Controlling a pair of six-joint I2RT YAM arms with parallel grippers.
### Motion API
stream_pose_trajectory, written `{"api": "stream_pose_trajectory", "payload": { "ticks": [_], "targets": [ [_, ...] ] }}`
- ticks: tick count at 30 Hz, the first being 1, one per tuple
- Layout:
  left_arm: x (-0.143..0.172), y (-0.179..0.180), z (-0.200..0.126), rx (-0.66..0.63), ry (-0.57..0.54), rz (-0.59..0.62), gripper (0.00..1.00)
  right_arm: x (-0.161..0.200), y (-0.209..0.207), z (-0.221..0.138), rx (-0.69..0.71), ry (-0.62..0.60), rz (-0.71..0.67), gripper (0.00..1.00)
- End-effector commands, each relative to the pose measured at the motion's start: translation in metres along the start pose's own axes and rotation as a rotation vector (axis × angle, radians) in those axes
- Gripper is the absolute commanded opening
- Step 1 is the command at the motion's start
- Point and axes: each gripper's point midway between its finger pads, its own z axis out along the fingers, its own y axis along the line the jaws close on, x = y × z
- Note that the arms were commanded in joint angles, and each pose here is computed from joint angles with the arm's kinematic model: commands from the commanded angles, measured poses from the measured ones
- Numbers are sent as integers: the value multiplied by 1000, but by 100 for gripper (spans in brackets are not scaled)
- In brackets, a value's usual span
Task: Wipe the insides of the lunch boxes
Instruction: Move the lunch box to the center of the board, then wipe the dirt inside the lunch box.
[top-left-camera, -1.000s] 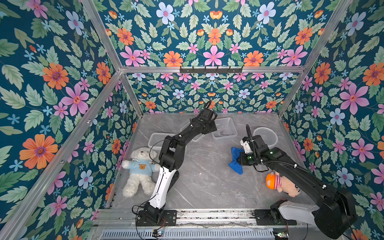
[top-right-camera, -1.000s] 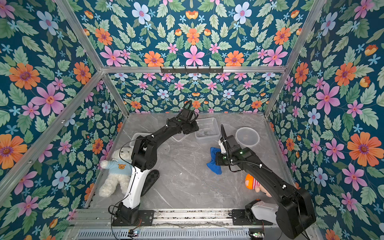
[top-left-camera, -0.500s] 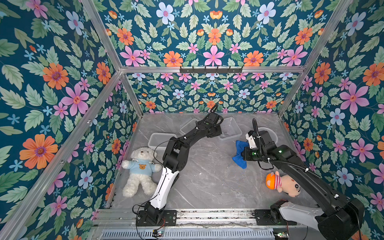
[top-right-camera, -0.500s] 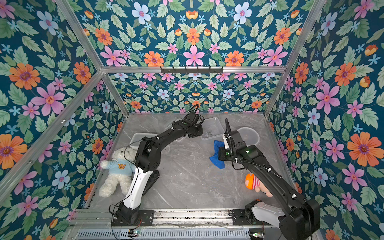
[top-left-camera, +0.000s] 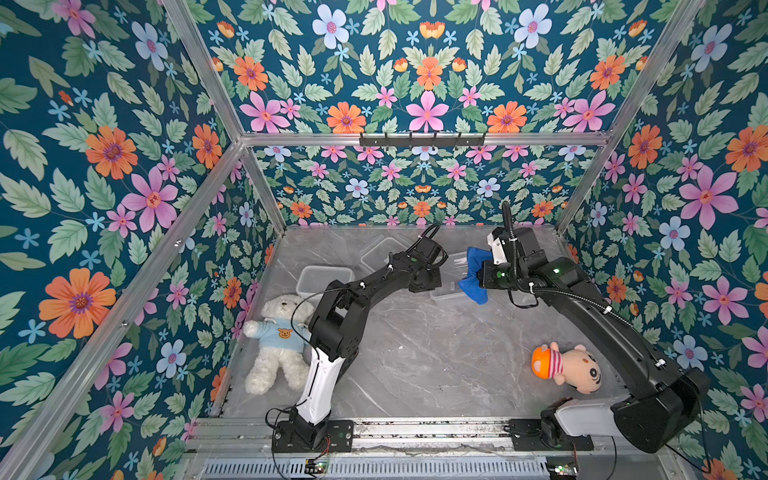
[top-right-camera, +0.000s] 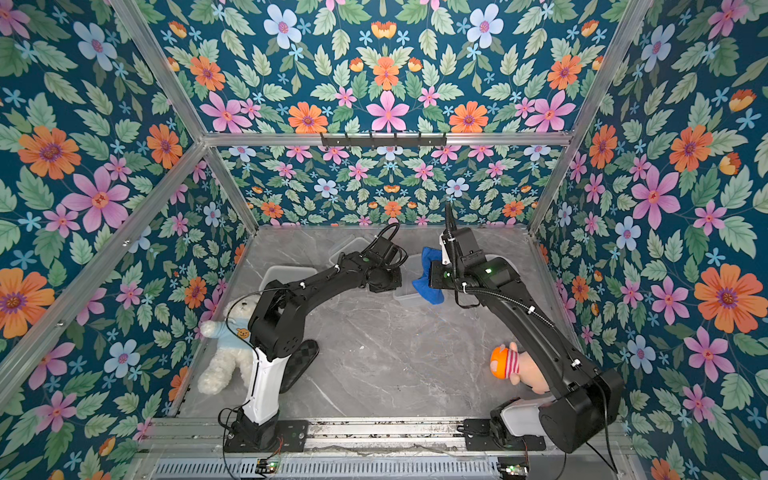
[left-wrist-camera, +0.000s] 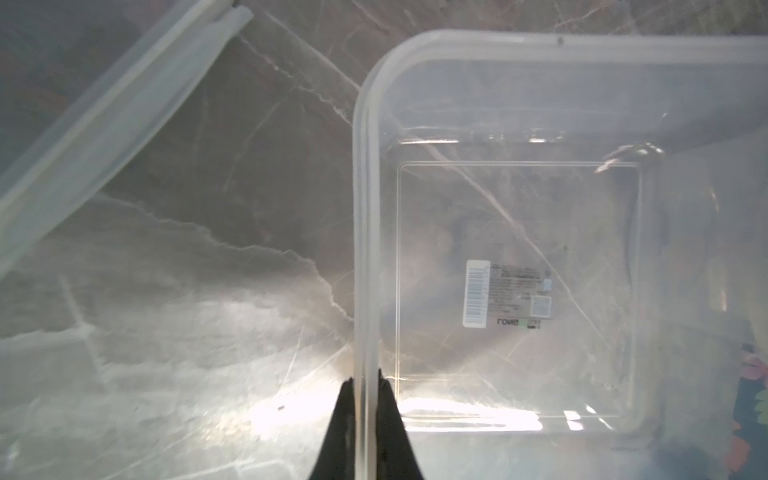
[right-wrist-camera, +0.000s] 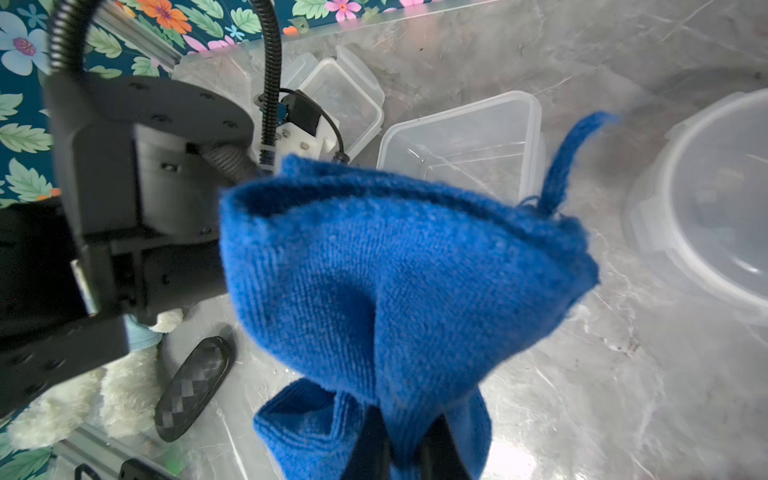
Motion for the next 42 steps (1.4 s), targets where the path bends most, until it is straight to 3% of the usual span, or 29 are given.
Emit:
{"api": "stream_pose_trajectory", "payload": {
  "ticks": [1,8,15,18,23,26,34,38,42],
  "targets": [
    [3,-9,-14,1,-20,32,3,8,8,14,-47,60,13,0],
    [39,-3,-21,-84,25,83,5,51,-3,68,-51,228,46,0],
    [71,15,-14,-118,66,60,8,90,-45,98,117,326,47,0],
    [75,13,-15,-99,62,54,15,97,-62,109,202,348,34,0],
    [74,2,-20,-53,39,52,37,97,-72,132,257,381,23,0],
    [74,-4,-19,-34,37,59,40,94,-67,147,253,400,23,0],
    [79,-4,-2,-30,61,79,31,89,-42,191,250,434,-43,0],
    [78,-5,0,-23,55,83,28,101,-13,210,138,473,-37,0],
    [77,-6,0,-19,50,86,28,116,2,206,27,504,-6,0]
  ]
}}
